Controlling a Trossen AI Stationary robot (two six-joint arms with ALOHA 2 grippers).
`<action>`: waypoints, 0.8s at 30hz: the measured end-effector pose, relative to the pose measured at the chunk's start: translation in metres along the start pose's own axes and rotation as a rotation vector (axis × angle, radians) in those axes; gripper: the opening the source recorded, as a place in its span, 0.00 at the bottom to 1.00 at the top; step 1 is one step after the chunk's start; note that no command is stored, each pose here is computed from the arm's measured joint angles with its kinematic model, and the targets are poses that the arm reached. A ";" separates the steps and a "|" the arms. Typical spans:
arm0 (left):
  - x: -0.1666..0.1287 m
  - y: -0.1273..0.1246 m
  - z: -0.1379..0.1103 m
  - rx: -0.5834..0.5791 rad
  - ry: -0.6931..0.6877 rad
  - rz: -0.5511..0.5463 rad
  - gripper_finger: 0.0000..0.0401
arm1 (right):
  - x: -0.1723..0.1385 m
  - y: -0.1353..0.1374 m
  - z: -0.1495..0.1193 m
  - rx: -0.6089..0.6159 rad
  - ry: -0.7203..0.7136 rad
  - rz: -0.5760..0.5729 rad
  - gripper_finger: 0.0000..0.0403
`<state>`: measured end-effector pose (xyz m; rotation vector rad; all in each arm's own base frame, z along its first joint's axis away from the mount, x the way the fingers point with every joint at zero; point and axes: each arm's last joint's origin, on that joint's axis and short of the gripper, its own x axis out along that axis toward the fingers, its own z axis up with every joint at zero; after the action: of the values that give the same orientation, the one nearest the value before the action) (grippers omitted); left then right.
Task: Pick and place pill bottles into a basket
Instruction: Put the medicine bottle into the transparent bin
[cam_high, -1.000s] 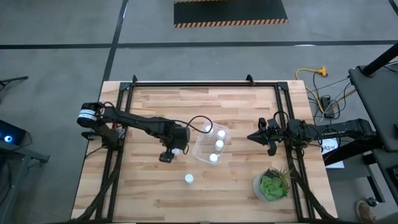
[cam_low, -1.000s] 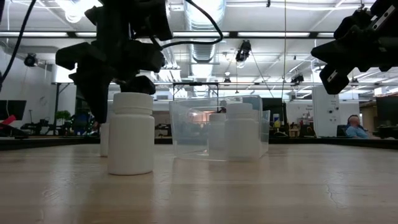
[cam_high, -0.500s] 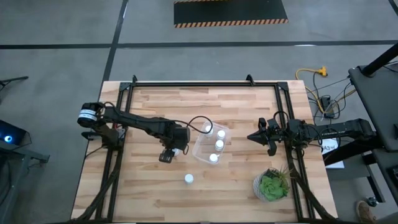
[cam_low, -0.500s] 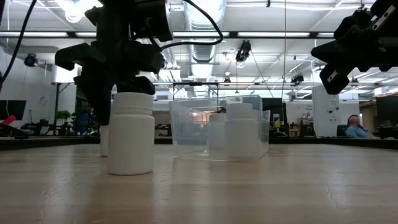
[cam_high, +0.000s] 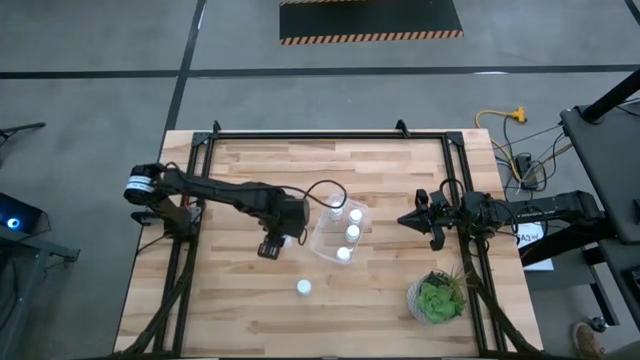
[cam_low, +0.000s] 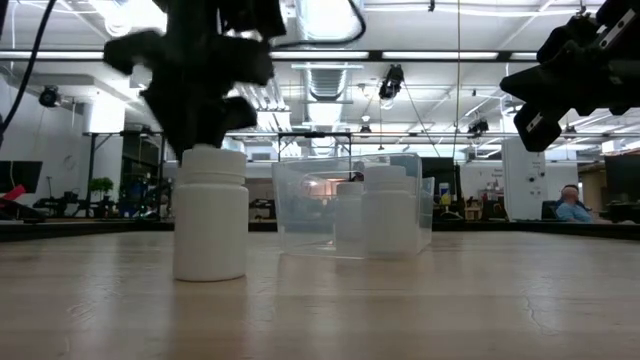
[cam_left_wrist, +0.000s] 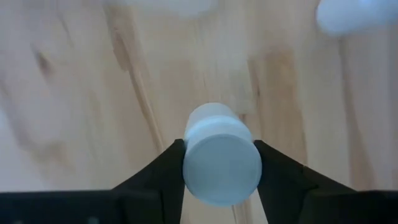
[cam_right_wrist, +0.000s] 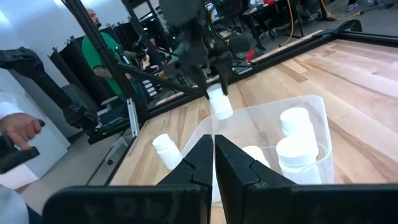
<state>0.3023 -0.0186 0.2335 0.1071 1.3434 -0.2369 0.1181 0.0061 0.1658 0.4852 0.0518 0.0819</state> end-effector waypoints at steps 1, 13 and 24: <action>-0.007 0.000 0.004 0.005 -0.018 0.003 0.36 | 0.000 0.000 0.000 -0.003 0.000 0.000 0.02; -0.076 0.008 0.041 0.077 -0.256 0.109 0.37 | 0.000 0.000 0.000 -0.014 0.000 0.000 0.02; -0.065 0.057 0.045 0.014 -0.245 0.131 0.37 | 0.000 0.000 0.000 -0.014 0.000 0.000 0.02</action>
<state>0.3451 0.0340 0.3031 0.1713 1.0869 -0.1436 0.1181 0.0061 0.1659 0.4715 0.0509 0.0823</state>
